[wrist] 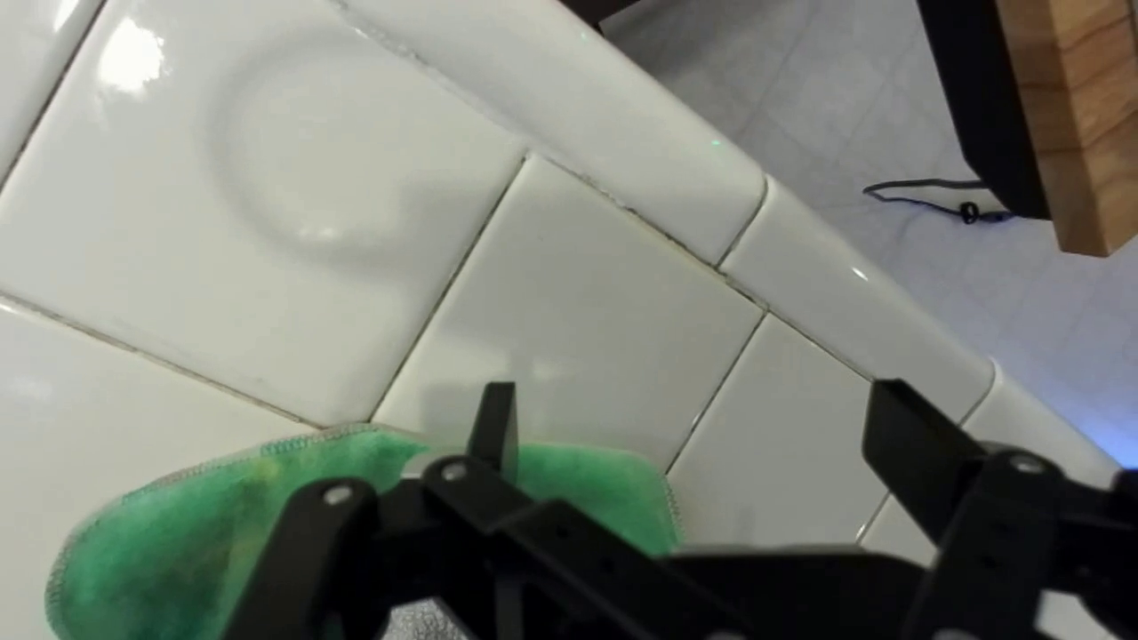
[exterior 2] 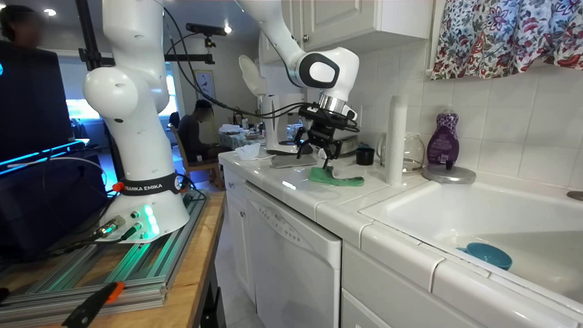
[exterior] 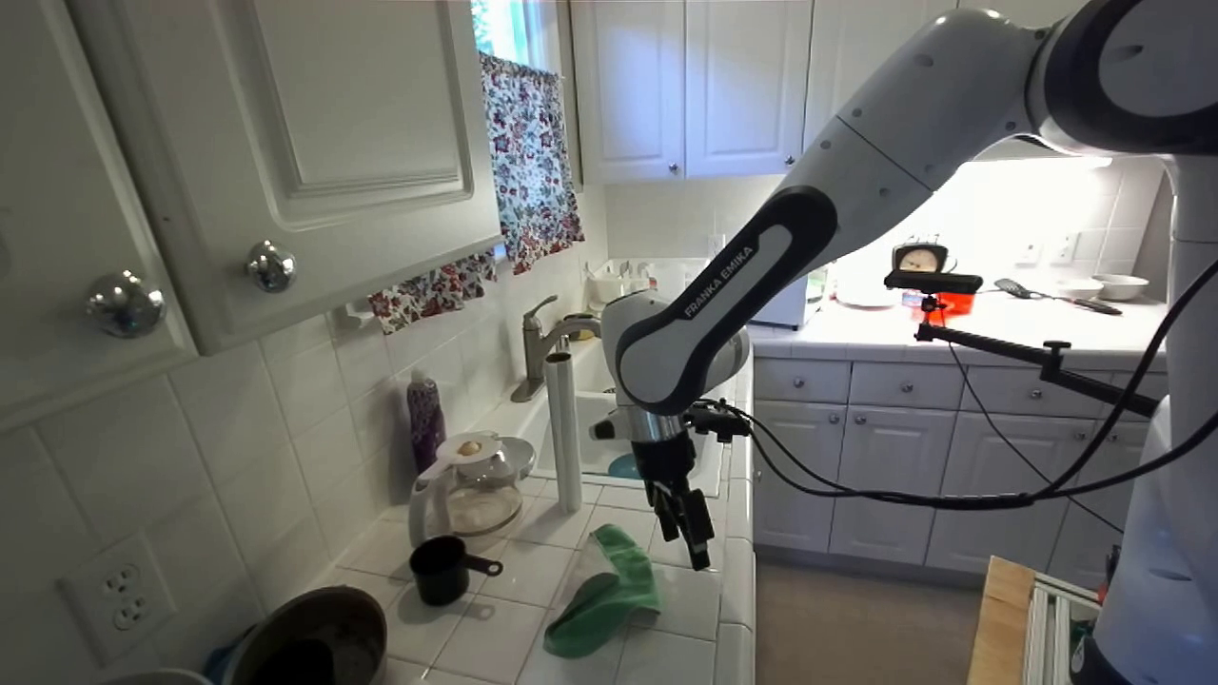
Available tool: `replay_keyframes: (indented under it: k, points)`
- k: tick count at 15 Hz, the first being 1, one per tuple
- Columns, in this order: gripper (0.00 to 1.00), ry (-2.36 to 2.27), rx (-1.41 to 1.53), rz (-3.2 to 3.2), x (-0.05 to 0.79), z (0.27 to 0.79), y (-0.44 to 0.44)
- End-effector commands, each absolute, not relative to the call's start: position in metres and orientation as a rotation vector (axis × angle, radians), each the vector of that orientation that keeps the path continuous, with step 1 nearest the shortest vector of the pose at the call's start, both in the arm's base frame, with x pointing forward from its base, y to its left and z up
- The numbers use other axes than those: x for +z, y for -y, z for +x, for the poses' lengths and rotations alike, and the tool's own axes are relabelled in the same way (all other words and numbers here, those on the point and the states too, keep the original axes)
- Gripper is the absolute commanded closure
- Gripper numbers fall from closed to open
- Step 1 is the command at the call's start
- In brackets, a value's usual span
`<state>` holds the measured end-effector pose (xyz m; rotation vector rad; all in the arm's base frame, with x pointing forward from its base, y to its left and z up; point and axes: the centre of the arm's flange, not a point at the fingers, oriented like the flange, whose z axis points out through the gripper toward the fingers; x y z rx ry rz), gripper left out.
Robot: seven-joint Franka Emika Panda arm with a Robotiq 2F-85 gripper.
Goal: Turn the rag around, then unfold it
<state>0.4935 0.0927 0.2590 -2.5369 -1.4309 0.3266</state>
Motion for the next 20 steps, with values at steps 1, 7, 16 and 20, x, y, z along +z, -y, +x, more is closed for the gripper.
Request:
replay_keyframes:
  k: [1,7,16,20]
  points:
    - [0.00,1.539,0.264,-2.463,0.256,0.503,-0.086]
    - [0.00,1.942,0.122,-2.252,0.245,0.530,-0.097]
    - [0.37,2.091,0.027,-2.170,0.220,0.540,-0.143]
    - [0.66,2.167,-0.006,-2.184,0.224,0.546,-0.150]
